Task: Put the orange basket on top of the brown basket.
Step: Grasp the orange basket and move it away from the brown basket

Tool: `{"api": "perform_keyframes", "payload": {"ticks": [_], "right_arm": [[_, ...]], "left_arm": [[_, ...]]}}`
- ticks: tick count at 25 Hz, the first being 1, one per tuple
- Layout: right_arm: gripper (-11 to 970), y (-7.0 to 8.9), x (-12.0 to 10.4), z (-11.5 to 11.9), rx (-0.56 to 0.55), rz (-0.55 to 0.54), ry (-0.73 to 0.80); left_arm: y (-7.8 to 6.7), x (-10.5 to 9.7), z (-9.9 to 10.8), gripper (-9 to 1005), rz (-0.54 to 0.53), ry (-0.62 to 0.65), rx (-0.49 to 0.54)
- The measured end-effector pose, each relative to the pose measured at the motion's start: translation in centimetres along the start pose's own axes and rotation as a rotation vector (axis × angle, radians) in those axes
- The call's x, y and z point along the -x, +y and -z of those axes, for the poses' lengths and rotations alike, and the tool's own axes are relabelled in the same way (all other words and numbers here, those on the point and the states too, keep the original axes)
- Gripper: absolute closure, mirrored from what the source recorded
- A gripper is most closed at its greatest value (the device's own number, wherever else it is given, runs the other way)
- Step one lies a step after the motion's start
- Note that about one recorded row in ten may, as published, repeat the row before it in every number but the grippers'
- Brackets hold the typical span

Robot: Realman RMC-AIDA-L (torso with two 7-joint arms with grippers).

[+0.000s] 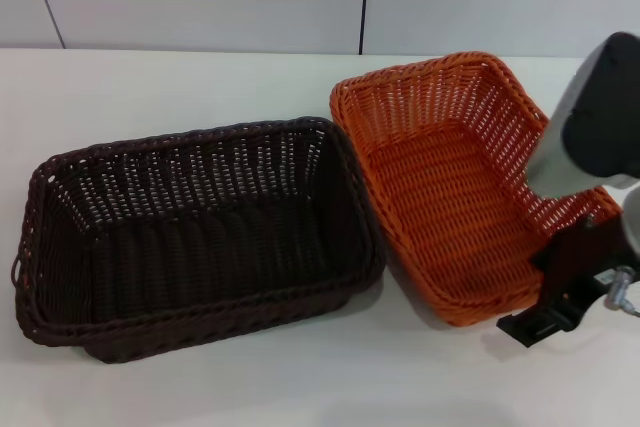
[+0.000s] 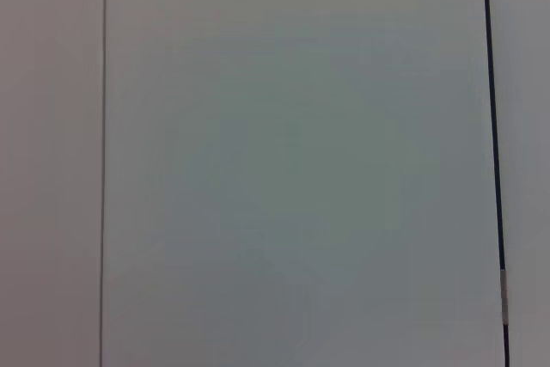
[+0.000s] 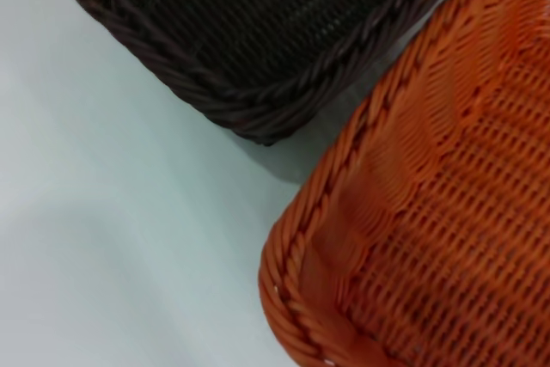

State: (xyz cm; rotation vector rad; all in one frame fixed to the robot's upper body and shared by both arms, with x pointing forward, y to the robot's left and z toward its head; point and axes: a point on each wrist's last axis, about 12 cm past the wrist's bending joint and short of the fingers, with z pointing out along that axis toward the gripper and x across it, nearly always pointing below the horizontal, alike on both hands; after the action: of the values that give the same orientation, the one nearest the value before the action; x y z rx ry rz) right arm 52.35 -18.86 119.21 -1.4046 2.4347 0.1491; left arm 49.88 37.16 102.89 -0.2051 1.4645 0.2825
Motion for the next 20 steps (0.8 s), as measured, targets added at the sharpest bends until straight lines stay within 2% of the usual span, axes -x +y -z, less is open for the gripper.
{"api": "perform_keyframes", "payload": {"ticks": [7,13,20], "right_arm": [[172,-0.8,0.6,-2.5,0.019,0.005,0.032],[179,-1.5,0.9,-2.9,-0.056,0.014,0.041],[328,-1.8,1.2,-3.0,-0.071,-0.009,0.023]], "left_arm": [[0.1,-0.1,0.0,205,0.0,0.009,0.003],[0.3,-0.1,0.1,205,-0.002,0.01,0.007],[0.4,-0.1,-0.1,205,-0.003,0.01,0.015]]}}
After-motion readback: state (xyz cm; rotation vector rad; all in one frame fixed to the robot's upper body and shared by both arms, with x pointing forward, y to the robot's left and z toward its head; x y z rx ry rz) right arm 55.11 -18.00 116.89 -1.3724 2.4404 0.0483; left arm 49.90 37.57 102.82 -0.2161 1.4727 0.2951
